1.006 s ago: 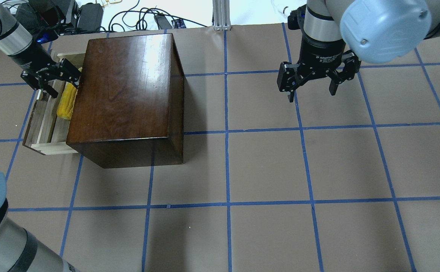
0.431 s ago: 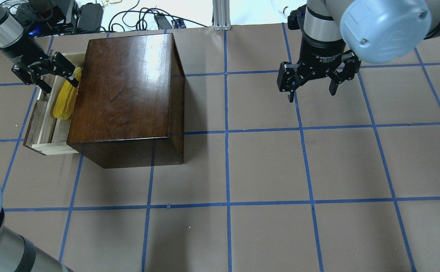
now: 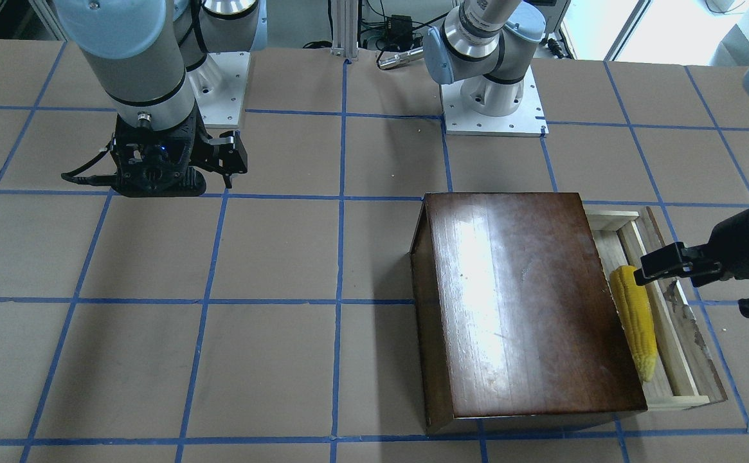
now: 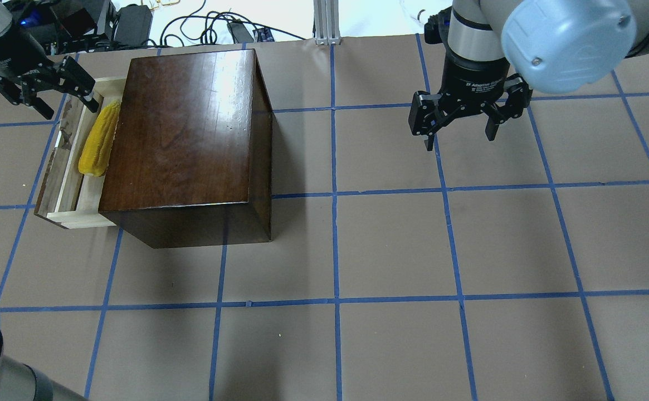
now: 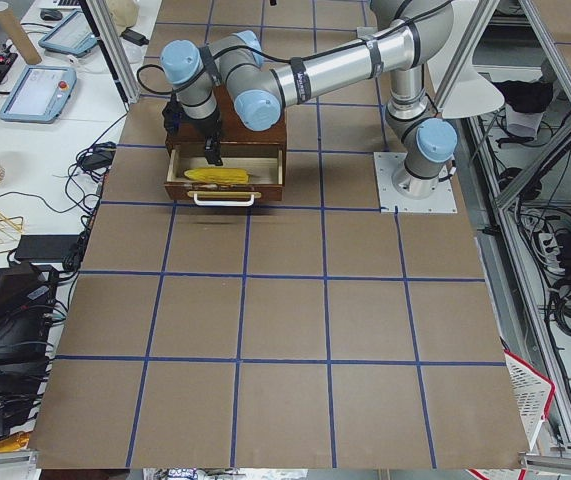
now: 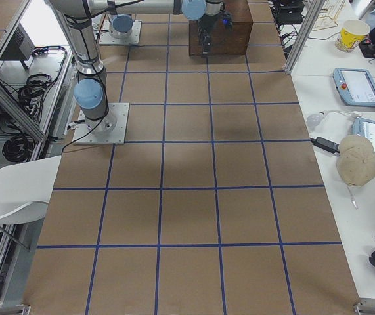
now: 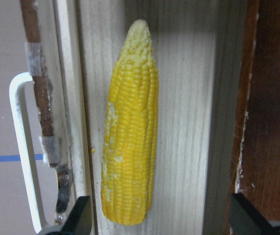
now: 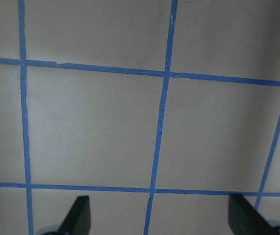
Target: Open drawer and put corn inside
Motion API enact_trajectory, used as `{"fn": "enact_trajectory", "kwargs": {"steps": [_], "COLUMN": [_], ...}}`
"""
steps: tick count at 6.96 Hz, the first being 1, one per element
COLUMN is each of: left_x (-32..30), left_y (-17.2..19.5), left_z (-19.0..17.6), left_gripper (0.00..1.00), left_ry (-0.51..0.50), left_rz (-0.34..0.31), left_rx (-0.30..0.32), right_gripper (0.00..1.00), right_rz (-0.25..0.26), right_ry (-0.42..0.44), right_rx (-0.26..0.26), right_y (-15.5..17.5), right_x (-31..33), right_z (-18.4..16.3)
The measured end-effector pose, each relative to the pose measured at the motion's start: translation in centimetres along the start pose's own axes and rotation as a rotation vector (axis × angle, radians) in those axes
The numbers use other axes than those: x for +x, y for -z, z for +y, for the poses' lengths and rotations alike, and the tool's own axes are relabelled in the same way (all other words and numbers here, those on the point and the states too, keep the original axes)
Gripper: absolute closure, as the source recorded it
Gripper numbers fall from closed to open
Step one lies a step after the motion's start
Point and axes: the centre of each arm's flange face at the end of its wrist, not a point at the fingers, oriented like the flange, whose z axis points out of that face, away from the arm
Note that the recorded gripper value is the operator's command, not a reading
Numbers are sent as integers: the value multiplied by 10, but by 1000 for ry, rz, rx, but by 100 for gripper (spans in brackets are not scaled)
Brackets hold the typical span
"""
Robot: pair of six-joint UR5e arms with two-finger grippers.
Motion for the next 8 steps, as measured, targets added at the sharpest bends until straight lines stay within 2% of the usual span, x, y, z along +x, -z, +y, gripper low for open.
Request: {"fn": "enact_trajectory", "kwargs": {"steps": [2,4,6,8], "left_x": [73,149,191,206], "left_y": [25,35,29,14], "left_z": [7,24,43,54], "left_gripper": [0,0,0,0], "left_ry": [-86,-154,-141,-119], "left_rz": [-99,-144,-149,-82], "left_rx": [18,36,35,17], "right_gripper": [0,0,0,0], "right_rz": [0,0,0,0], "right_ry": [0,-1,-1,-2], "right_rx": [0,0,0,0], "right_y": [0,0,0,0], "right_x": [0,0,0,0], "right_z": [0,0,0,0]}}
